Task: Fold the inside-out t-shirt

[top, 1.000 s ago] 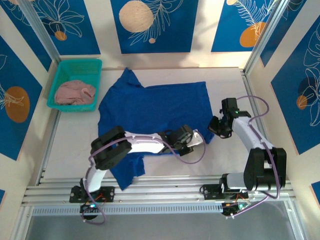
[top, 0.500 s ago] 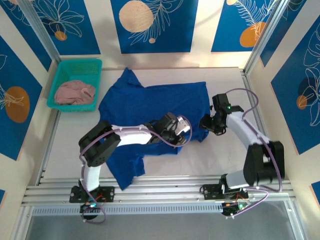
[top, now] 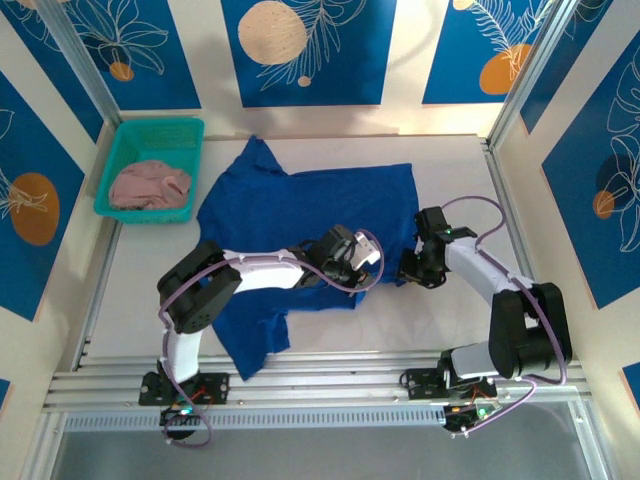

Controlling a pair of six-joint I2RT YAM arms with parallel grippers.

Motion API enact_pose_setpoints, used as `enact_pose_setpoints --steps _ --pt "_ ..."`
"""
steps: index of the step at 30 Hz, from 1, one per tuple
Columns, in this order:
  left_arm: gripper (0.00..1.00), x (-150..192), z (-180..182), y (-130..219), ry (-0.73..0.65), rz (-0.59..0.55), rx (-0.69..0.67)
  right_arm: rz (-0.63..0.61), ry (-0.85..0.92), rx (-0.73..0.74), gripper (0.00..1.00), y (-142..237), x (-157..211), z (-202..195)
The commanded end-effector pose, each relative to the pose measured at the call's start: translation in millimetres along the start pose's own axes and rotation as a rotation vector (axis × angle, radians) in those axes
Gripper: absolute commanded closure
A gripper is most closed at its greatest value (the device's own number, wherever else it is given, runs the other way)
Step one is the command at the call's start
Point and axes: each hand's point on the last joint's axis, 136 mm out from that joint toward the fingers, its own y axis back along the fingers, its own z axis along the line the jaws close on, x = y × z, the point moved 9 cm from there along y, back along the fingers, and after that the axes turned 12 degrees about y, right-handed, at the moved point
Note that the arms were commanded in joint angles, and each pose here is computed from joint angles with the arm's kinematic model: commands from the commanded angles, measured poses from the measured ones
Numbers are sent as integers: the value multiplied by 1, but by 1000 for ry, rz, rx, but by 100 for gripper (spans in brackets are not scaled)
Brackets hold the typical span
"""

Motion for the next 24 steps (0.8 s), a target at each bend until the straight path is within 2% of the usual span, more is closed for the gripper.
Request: enact_pose_setpoints --steps 1,4,10,12,15,17,20,24 --pt "100 -1 5 5 24 -13 19 -53 -29 45 80 14 -11 -10" --pt "100 -1 6 6 26 -15 17 -64 -43 46 87 18 -15 -17" --pt "100 0 6 6 29 -16 18 -75 -45 35 91 25 -17 -19" --pt "100 -1 6 5 30 -17 21 -82 -40 -27 88 28 -13 -14" --pt "100 -1 6 5 29 -16 20 -90 -37 -149 72 28 -4 -2" --pt "100 -1 6 4 30 -17 20 -89 -42 -176 64 24 -2 1" --pt "100 -1 6 4 35 -15 28 -65 -38 -157 59 14 -7 1" --pt "100 -2 5 4 32 -13 30 -43 -16 -127 59 3 -17 4"
